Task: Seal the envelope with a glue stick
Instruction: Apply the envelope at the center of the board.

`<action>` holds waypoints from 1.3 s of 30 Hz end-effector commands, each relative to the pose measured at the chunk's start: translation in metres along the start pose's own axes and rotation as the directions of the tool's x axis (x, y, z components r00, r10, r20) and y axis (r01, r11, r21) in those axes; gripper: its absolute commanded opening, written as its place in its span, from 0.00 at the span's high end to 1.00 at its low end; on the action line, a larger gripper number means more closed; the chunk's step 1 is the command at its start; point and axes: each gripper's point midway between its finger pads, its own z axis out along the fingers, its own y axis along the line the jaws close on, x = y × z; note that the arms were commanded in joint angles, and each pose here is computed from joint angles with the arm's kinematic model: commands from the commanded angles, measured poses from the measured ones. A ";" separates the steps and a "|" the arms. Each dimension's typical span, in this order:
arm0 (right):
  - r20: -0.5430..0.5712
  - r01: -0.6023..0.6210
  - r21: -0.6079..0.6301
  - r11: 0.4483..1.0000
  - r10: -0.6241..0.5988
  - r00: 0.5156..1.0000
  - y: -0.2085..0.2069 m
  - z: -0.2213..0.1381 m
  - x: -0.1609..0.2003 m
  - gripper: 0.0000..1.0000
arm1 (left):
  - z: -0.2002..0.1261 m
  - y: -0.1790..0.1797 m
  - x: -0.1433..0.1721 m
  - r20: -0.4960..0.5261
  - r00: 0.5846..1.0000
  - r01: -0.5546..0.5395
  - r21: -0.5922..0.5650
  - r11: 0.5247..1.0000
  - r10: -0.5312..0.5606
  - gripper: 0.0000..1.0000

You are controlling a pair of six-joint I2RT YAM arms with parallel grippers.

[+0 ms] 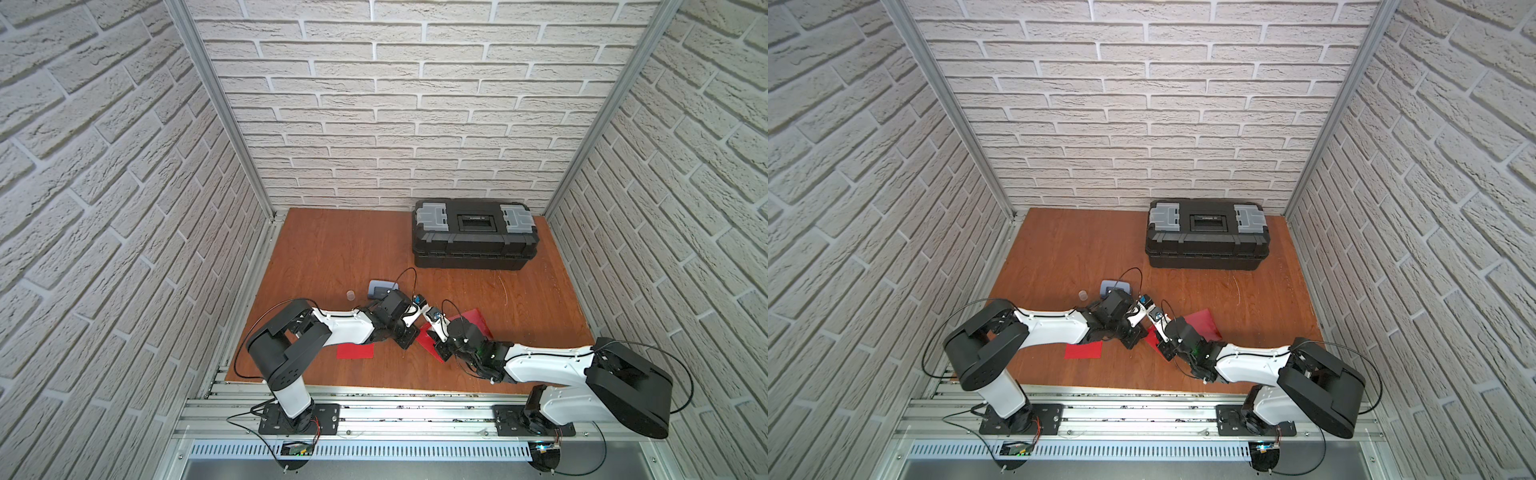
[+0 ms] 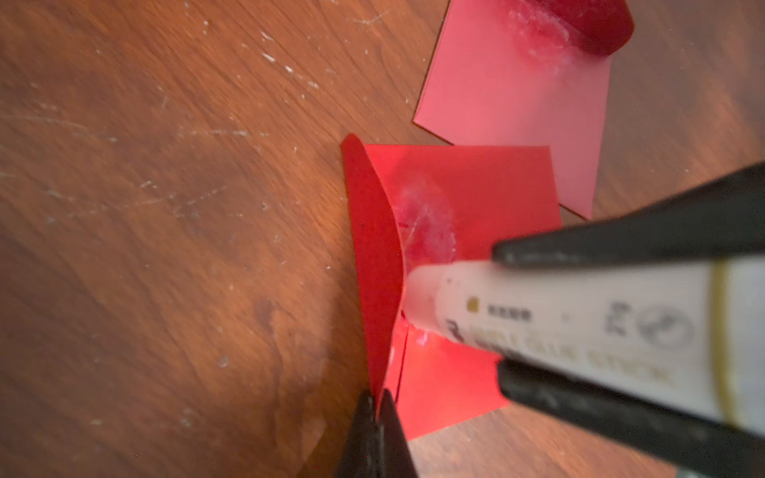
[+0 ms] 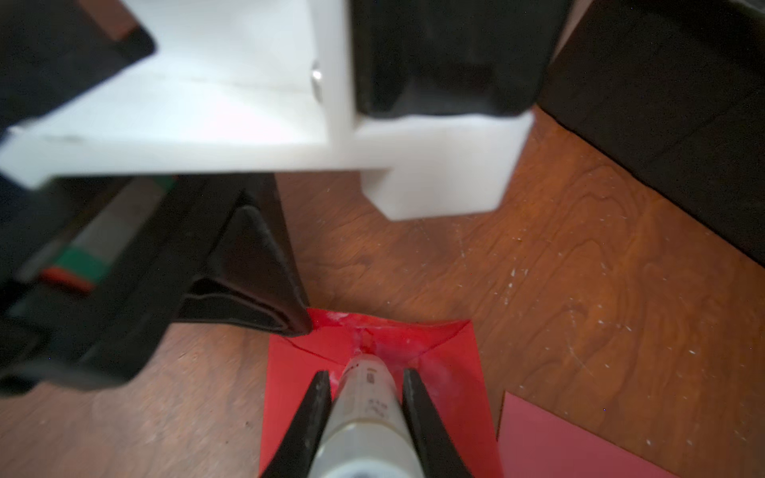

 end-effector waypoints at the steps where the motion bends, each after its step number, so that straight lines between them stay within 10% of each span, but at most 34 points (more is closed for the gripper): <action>1: -0.071 0.023 0.070 0.997 -0.018 0.997 -0.009 0.001 0.015 0.97 | 0.001 -0.004 0.008 -0.035 0.999 0.007 0.022 1.000 -0.007 1.00; 9: -0.043 0.043 -0.315 0.948 -0.060 0.997 0.058 -0.013 0.007 0.97 | -0.002 0.001 0.010 -0.025 0.999 0.025 0.011 1.000 -0.024 1.00; 17: -0.194 -0.005 0.119 0.993 0.028 0.981 -0.015 -0.008 0.028 0.97 | -0.004 0.000 0.010 -0.015 0.999 0.032 0.030 0.999 -0.032 1.00; 22: -0.217 -0.021 0.188 0.982 0.062 0.974 -0.026 -0.009 0.031 0.97 | -0.005 0.001 0.010 -0.014 0.999 0.034 0.032 0.999 -0.033 1.00; 30: -0.072 -0.024 -0.287 0.958 0.003 0.997 0.055 -0.008 0.005 0.97 | -0.005 0.000 0.010 -0.015 0.999 0.035 0.036 0.999 -0.035 1.00; 39: -0.243 -0.036 0.212 0.976 0.089 0.966 -0.028 -0.008 0.039 0.97 | -0.005 0.001 0.010 -0.015 0.999 0.039 0.034 0.999 -0.038 1.00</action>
